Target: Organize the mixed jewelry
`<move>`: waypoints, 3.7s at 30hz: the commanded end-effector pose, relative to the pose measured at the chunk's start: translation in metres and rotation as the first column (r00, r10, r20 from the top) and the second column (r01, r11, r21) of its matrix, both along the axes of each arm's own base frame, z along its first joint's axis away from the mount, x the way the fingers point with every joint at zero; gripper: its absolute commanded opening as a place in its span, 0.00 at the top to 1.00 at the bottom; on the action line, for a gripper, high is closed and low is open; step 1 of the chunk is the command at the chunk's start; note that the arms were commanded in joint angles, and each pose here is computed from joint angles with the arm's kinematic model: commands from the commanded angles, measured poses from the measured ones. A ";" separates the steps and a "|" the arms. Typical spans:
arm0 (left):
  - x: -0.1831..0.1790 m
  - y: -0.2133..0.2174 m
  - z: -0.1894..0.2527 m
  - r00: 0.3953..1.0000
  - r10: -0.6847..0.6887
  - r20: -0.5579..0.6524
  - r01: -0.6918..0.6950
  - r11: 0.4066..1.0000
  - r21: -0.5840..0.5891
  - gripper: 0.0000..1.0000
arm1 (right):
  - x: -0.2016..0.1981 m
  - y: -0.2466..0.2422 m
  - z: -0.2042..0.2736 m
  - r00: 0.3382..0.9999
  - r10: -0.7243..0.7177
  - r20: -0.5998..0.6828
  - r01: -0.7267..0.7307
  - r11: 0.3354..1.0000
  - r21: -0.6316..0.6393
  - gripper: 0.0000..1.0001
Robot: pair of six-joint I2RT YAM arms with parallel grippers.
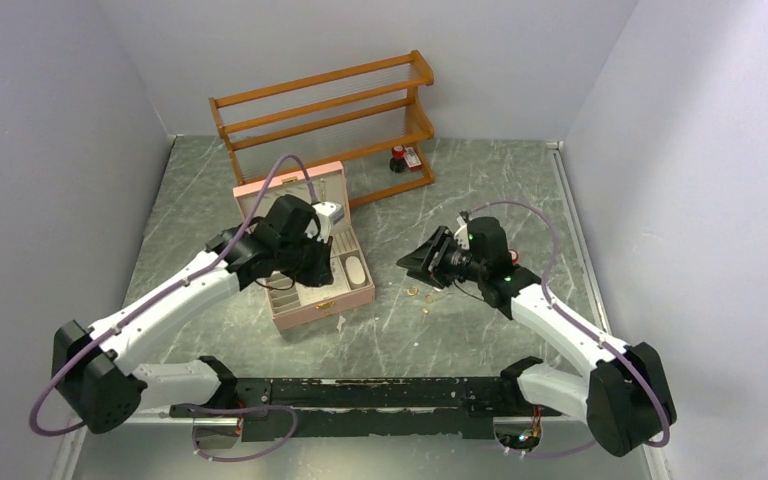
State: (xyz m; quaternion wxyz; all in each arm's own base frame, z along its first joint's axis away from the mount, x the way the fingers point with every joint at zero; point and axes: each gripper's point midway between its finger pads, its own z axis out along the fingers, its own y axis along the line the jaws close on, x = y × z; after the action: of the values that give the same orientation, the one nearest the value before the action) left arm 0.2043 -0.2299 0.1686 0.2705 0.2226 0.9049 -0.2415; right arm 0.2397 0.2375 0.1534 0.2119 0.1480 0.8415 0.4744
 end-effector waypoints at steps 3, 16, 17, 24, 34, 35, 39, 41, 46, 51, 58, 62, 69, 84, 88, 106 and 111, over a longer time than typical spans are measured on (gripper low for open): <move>0.009 0.022 -0.022 0.983 0.162 -0.080 -0.147 0.974 0.171 0.95 | -0.004 -0.014 -0.040 0.994 -0.070 0.089 0.085 0.981 -0.176 0.52; 0.025 0.042 -0.046 0.940 0.314 -0.133 -0.260 0.912 0.317 0.95 | -0.047 0.038 -0.065 0.949 0.140 0.283 -0.093 0.980 -0.173 0.52; 0.026 0.042 -0.046 0.940 0.315 -0.135 -0.260 0.912 0.319 0.95 | -0.047 0.038 -0.067 0.950 0.137 0.279 -0.090 0.980 -0.176 0.52; 0.031 0.047 -0.054 0.932 0.336 -0.140 -0.273 0.900 0.341 0.95 | -0.051 0.041 -0.070 0.951 0.148 0.271 -0.101 0.978 -0.183 0.52; 0.039 0.035 -0.053 0.936 0.308 -0.169 -0.245 0.916 0.316 0.95 | -0.052 0.041 -0.068 0.952 0.148 0.266 -0.100 0.978 -0.184 0.52; 0.039 0.034 -0.051 0.937 0.307 -0.168 -0.245 0.918 0.313 0.95 | -0.052 0.041 -0.068 0.953 0.148 0.265 -0.100 0.978 -0.184 0.53; 0.039 0.035 -0.051 0.936 0.308 -0.171 -0.244 0.917 0.315 0.95 | -0.053 0.041 -0.069 0.954 0.148 0.260 -0.101 0.977 -0.186 0.53; 0.039 0.035 -0.054 0.935 0.309 -0.173 -0.244 0.916 0.318 0.95 | -0.052 0.041 -0.070 0.955 0.147 0.257 -0.099 0.977 -0.190 0.53; 0.035 0.039 -0.064 0.935 0.292 -0.200 -0.207 0.910 0.360 0.95 | -0.052 0.042 -0.073 0.956 0.151 0.252 -0.104 0.976 -0.189 0.53; 0.034 0.035 -0.069 0.936 0.280 -0.215 -0.192 0.915 0.355 0.95 | -0.055 0.046 -0.076 0.955 0.169 0.242 -0.124 0.974 -0.189 0.53; 0.034 0.037 -0.067 0.935 0.283 -0.214 -0.193 0.911 0.363 0.95 | -0.055 0.049 -0.077 0.955 0.175 0.239 -0.130 0.973 -0.193 0.53; 0.034 0.043 -0.070 0.932 0.299 -0.204 -0.202 0.898 0.391 0.95 | -0.056 0.049 -0.079 0.956 0.176 0.234 -0.131 0.972 -0.195 0.53; 0.033 0.042 -0.076 0.932 0.293 -0.216 -0.191 0.899 0.393 0.95 | -0.056 0.048 -0.079 0.956 0.175 0.235 -0.129 0.972 -0.198 0.53; 0.036 0.035 -0.072 0.936 0.281 -0.212 -0.191 0.912 0.364 0.77 | -0.055 0.048 -0.076 0.955 0.175 0.241 -0.128 0.972 -0.198 0.53; 0.036 0.032 -0.066 0.940 0.269 -0.210 -0.188 0.922 0.338 0.73 | -0.055 0.048 -0.075 0.954 0.172 0.244 -0.125 0.972 -0.197 0.53; 0.057 0.028 0.018 0.956 0.293 0.023 -0.294 0.949 0.113 0.66 | -0.029 0.032 -0.037 0.936 0.114 0.333 -0.005 0.951 -0.310 0.53; 0.047 0.036 0.068 0.931 0.316 0.183 -0.301 0.948 -0.107 0.55 | -0.020 0.008 -0.029 0.939 0.055 0.340 0.090 0.913 -0.397 0.54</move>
State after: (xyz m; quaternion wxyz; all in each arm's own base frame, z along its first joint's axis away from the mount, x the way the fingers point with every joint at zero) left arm 0.2486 -0.1988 0.1929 0.3036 0.1107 0.9326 -0.1609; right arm 0.2114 0.2726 0.1268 0.3618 0.0086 0.8512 0.3801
